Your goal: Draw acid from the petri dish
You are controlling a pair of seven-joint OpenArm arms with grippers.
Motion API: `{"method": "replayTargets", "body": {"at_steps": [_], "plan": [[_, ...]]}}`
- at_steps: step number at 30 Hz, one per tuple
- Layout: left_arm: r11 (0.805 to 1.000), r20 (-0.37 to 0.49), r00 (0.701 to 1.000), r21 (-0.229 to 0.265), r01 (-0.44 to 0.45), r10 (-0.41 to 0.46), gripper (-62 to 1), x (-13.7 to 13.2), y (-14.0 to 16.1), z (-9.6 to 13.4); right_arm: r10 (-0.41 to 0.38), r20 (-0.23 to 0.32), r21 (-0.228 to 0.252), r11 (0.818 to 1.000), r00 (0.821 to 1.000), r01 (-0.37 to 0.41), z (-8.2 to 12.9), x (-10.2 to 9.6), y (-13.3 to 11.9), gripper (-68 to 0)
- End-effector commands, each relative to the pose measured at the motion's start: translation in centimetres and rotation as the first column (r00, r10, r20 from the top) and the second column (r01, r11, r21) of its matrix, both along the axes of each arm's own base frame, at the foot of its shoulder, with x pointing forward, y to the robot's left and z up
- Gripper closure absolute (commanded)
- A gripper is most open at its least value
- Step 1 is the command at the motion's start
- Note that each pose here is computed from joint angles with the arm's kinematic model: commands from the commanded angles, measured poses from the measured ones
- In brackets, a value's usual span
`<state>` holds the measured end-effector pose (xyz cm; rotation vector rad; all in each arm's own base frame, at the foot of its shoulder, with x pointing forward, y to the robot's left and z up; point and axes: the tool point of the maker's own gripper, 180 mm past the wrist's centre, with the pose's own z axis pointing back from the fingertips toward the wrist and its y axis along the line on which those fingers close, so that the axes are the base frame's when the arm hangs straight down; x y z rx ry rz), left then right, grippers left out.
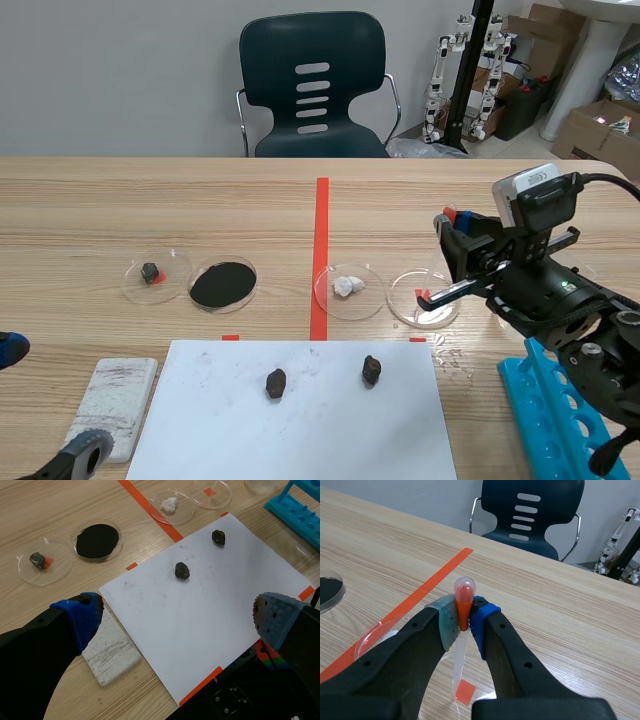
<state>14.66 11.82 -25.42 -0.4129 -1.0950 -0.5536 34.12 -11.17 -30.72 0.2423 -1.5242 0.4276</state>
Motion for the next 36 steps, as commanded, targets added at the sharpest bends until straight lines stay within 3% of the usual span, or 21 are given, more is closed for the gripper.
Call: {"method": "replayTargets", "body": {"at_steps": [1, 19, 25, 36], "plan": [[1.000, 0.019, 1.000, -0.022, -0.006, 0.007, -62.3, 0.3, -0.2, 0.6, -0.003, 0.020, -0.004, 1.000, 1.000, 0.004, 0.7, 0.5, -0.3, -6.6], [1.000, 0.019, 1.000, -0.022, -0.006, 0.007, -62.3, 0.3, -0.2, 0.6, -0.004, 0.022, -0.002, 1.000, 1.000, 0.004, 0.8, 0.6, -0.3, -6.6], [1.000, 0.019, 1.000, -0.022, -0.006, 0.007, -62.3, 0.3, -0.2, 0.6, 0.003, 0.006, -0.029, 1.000, 1.000, -0.003, 1.5, 0.8, -0.1, -6.6], [1.000, 0.019, 1.000, -0.022, -0.006, 0.007, -62.3, 0.3, -0.2, 0.6, 0.067, 0.144, -0.061, 0.996, 0.987, -0.059, 8.1, -1.9, 0.8, -6.6]]}}
